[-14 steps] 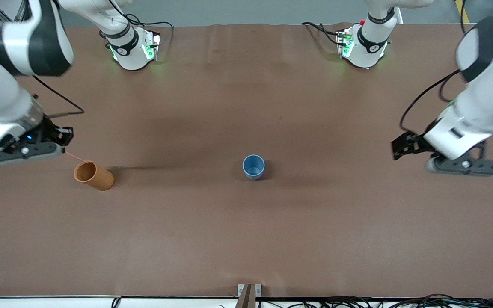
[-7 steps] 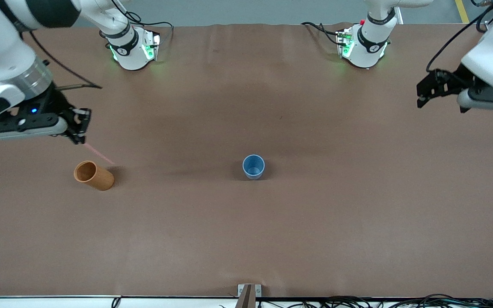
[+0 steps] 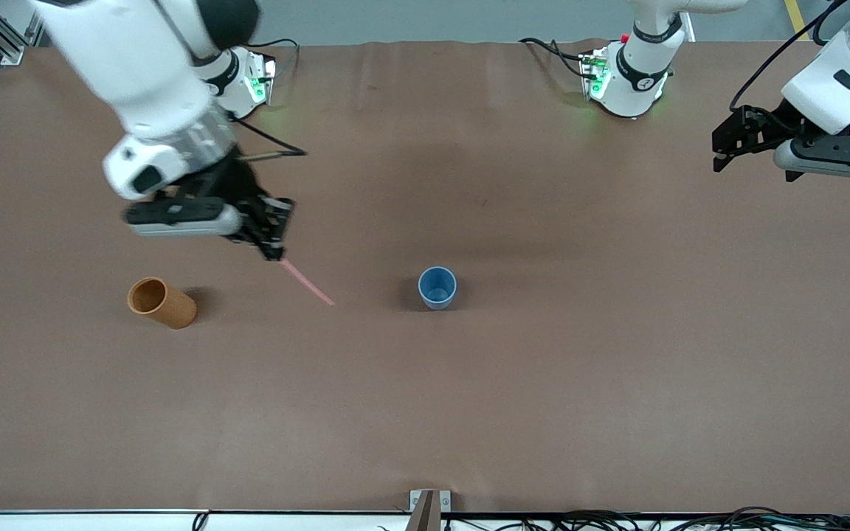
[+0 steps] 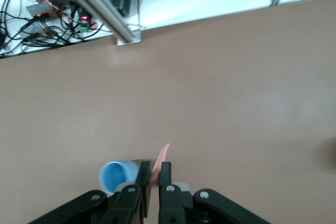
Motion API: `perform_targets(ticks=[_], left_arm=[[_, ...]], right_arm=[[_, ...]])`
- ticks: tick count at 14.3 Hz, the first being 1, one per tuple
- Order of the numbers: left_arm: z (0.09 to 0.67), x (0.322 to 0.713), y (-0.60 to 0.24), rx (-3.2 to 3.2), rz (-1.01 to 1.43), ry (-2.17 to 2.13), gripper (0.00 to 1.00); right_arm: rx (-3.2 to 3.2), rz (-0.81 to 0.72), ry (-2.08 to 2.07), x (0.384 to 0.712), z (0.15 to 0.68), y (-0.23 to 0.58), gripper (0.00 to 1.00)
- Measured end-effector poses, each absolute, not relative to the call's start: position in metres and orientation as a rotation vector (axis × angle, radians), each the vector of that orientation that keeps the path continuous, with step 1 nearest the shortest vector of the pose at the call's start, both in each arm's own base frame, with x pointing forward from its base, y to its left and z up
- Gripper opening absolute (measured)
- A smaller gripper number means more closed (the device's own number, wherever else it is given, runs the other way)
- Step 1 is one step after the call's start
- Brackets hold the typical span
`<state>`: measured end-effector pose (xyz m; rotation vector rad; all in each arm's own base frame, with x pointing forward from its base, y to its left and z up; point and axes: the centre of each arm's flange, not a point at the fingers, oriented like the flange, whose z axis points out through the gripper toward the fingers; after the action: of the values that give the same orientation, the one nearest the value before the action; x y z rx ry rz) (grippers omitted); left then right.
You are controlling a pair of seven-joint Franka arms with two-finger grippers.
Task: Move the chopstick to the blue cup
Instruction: 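Lift the pink chopstick out of the tan cup and carry it over the blue cup, then lower the chopstick into the blue cup and open the right gripper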
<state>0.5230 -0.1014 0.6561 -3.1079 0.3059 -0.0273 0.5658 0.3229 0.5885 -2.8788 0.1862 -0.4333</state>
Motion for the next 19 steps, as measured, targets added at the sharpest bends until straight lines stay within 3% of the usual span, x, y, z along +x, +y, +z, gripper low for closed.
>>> perform_targets(ticks=[8, 19], left_arm=[[0.656, 0.523, -0.101, -3.108, -0.029, 0.305, 1.0], [0.655, 0.524, -0.1, -3.11, -0.027, 0.302, 1.0]], right_arm=[[-2.885, -0.396, 0.144, 0.536, 0.513, 0.441, 0.1], [-2.966, -0.362, 0.08, 0.526, 0.46, 0.474, 0.1]])
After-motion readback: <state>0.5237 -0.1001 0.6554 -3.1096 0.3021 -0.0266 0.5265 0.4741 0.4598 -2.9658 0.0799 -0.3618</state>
